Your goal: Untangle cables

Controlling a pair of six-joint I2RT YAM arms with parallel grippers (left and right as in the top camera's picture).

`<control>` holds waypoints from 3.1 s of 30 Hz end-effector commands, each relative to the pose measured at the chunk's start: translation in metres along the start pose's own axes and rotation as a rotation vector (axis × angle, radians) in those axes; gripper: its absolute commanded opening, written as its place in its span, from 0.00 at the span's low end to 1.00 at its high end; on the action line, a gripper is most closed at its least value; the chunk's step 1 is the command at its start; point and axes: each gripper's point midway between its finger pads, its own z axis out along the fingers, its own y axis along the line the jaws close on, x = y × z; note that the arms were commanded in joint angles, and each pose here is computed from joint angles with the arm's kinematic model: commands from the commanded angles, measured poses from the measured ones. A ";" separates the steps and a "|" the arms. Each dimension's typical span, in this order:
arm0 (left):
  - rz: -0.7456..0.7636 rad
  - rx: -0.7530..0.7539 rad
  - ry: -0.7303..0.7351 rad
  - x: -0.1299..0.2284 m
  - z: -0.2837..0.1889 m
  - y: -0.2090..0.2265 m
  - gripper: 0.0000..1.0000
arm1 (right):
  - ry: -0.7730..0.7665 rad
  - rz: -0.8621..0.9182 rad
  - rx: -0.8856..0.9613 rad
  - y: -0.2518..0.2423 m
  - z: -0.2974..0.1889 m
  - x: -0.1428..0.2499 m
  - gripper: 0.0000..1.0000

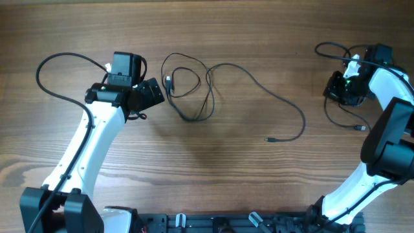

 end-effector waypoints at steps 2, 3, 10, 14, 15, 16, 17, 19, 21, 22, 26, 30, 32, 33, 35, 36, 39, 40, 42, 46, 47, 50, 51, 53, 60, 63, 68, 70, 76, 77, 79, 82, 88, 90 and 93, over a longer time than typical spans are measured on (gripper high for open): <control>-0.014 0.006 -0.019 -0.003 -0.005 -0.001 1.00 | 0.036 0.029 0.030 -0.008 0.012 0.009 0.06; -0.014 0.006 -0.019 -0.003 -0.005 -0.001 1.00 | 0.041 0.030 0.031 -0.008 0.013 0.010 0.06; -0.014 0.005 -0.020 -0.003 -0.005 -0.001 1.00 | 0.066 0.071 0.099 -0.023 0.023 0.015 0.04; -0.014 0.005 -0.020 -0.003 -0.005 -0.001 1.00 | 0.054 0.116 0.192 -0.042 0.020 0.014 0.04; -0.014 0.005 -0.020 -0.003 -0.005 -0.001 1.00 | 0.052 0.144 0.223 -0.050 0.018 0.015 0.04; -0.014 0.006 -0.019 -0.003 -0.005 -0.001 1.00 | 0.047 0.172 0.255 -0.058 0.015 0.015 0.04; -0.014 0.006 -0.020 -0.003 -0.005 -0.001 1.00 | 0.042 0.215 0.293 -0.071 0.011 0.015 0.04; -0.014 0.005 -0.020 -0.003 -0.005 -0.001 1.00 | 0.037 0.283 0.320 -0.088 0.005 0.017 0.04; -0.014 0.006 -0.020 -0.003 -0.005 -0.001 1.00 | 0.033 0.354 0.325 -0.103 0.000 0.019 0.04; -0.014 0.006 -0.020 -0.003 -0.005 -0.001 1.00 | 0.029 0.392 0.328 -0.111 -0.003 0.020 0.04; -0.014 0.006 -0.020 -0.003 -0.005 -0.001 1.00 | 0.003 0.501 0.326 -0.137 -0.016 0.020 0.04; -0.014 0.006 -0.020 -0.003 -0.005 -0.001 1.00 | -0.038 0.571 0.317 -0.153 -0.031 0.018 0.04; -0.014 0.006 -0.020 -0.003 -0.005 -0.001 1.00 | -0.059 0.585 0.313 -0.156 -0.039 0.015 0.04; -0.014 0.006 -0.020 -0.003 -0.005 -0.001 1.00 | -0.072 0.583 0.289 -0.153 -0.040 0.012 0.04; -0.014 0.005 -0.020 -0.003 -0.005 -0.001 1.00 | -0.097 0.514 0.162 -0.131 -0.041 -0.002 0.04; -0.014 0.005 -0.020 -0.003 -0.005 -0.001 1.00 | -0.111 0.440 0.054 -0.112 -0.041 -0.011 0.04; -0.014 0.005 -0.020 -0.003 -0.005 -0.001 1.00 | -0.147 0.261 -0.207 -0.056 -0.049 -0.028 0.04; -0.014 0.005 -0.020 -0.003 -0.005 -0.001 1.00 | -0.154 0.208 -0.263 -0.039 -0.053 -0.030 0.06; -0.014 0.005 -0.020 -0.003 -0.005 -0.001 1.00 | -0.161 0.063 -0.336 -0.002 -0.060 -0.030 0.11; -0.014 0.005 -0.019 -0.003 -0.005 -0.001 1.00 | -0.174 -0.161 -0.359 0.061 -0.071 -0.022 0.19; -0.014 0.005 -0.019 -0.003 -0.005 0.000 1.00 | -0.179 -0.231 -0.371 0.083 -0.076 -0.017 0.26; -0.014 0.003 -0.016 -0.002 -0.005 0.000 1.00 | -0.174 -0.387 -0.380 0.132 -0.083 0.003 0.41; -0.014 0.003 -0.016 -0.002 -0.005 0.000 1.00 | -0.161 -0.430 -0.366 0.145 -0.082 0.012 0.46; -0.014 0.003 -0.016 -0.002 -0.005 0.000 1.00 | -0.124 -0.500 -0.326 0.167 -0.075 0.031 0.50; -0.014 0.003 -0.015 -0.002 -0.005 0.000 1.00 | 0.069 -0.712 -0.307 0.239 -0.036 0.118 0.52; -0.014 0.003 -0.016 -0.002 -0.005 0.000 1.00 | 0.091 -0.724 -0.271 0.260 -0.018 0.140 0.50; -0.014 0.003 -0.016 -0.002 -0.005 0.000 1.00 | 0.138 -0.784 -0.291 0.287 0.006 0.173 0.50; -0.014 0.003 -0.016 -0.002 -0.005 0.000 1.00 | 0.145 -0.763 -0.272 0.292 0.019 0.180 0.50; -0.014 0.003 -0.016 -0.002 -0.005 0.000 1.00 | 0.110 -0.723 -0.244 0.303 0.052 0.181 0.49; -0.014 0.003 -0.016 -0.002 -0.005 0.000 1.00 | 0.101 -0.721 -0.253 0.307 0.056 0.180 0.48; -0.014 0.003 -0.016 -0.002 -0.005 0.000 1.00 | 0.088 -0.727 -0.266 0.313 0.062 0.181 0.46; -0.014 0.003 -0.015 -0.002 -0.005 0.000 1.00 | 0.094 -0.704 -0.265 0.313 0.069 0.182 0.42; -0.014 0.004 -0.016 -0.002 -0.005 0.000 1.00 | 0.161 -0.694 -0.304 0.315 0.071 0.197 0.04; -0.014 0.004 -0.016 -0.002 -0.005 0.000 1.00 | 0.195 -0.719 -0.393 0.325 0.058 0.204 0.04; -0.014 0.004 -0.016 -0.002 -0.005 0.000 1.00 | 0.235 -0.793 -0.587 0.350 0.015 0.213 0.04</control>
